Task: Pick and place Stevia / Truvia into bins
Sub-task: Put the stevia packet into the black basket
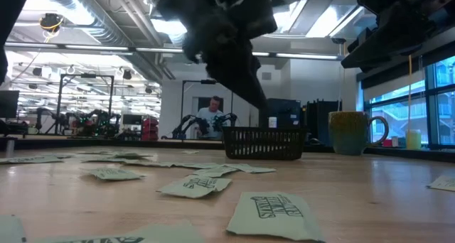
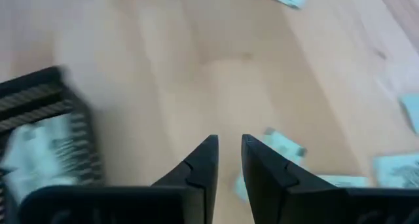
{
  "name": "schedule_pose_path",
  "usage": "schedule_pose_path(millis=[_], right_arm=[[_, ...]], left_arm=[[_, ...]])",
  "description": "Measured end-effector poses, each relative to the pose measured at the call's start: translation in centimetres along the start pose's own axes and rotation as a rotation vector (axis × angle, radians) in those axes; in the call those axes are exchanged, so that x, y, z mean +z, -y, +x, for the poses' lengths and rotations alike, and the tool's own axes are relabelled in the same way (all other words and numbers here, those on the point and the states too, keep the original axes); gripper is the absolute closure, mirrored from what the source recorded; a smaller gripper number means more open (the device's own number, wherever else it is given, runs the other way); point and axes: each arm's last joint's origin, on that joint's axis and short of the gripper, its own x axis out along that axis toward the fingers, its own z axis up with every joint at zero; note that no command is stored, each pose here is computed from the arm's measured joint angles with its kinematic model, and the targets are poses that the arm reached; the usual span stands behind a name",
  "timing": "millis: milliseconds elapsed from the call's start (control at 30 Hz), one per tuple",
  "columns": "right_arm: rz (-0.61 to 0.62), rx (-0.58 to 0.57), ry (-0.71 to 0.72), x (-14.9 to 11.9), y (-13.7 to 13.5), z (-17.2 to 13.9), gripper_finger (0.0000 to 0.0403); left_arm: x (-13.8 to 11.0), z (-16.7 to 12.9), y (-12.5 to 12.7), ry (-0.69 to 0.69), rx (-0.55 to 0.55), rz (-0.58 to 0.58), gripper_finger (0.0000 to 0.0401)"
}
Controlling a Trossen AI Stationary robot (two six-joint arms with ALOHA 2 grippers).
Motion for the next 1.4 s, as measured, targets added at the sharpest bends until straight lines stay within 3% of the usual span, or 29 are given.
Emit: schedule_pose_path(millis=[200,400,600,1400], right_arm=[[-0.006,0.0,0.0,0.0,0.0,0.0,0.0304],[-0.004,0.001,0.003,0.0,0.0,0.0,0.0304],[-0.004,0.001,0.005,0.0,0.0,0.0,0.0304],[-0.014,-0.007,-0.032,-0.4,-0.1,1.0,0.0304]], left_arm=[[0.1,0.6,3.0,-0.028,-0.028,0.037,0.0311],[-0.1,1.5,3.8,-0.037,-0.011,0.033,0.0298],[-1.4,3.3,3.8,-0.123,0.012,0.016,0.0308],[-2.7,6.0,4.0,-0.173,-0.005,-0.024,0.035]])
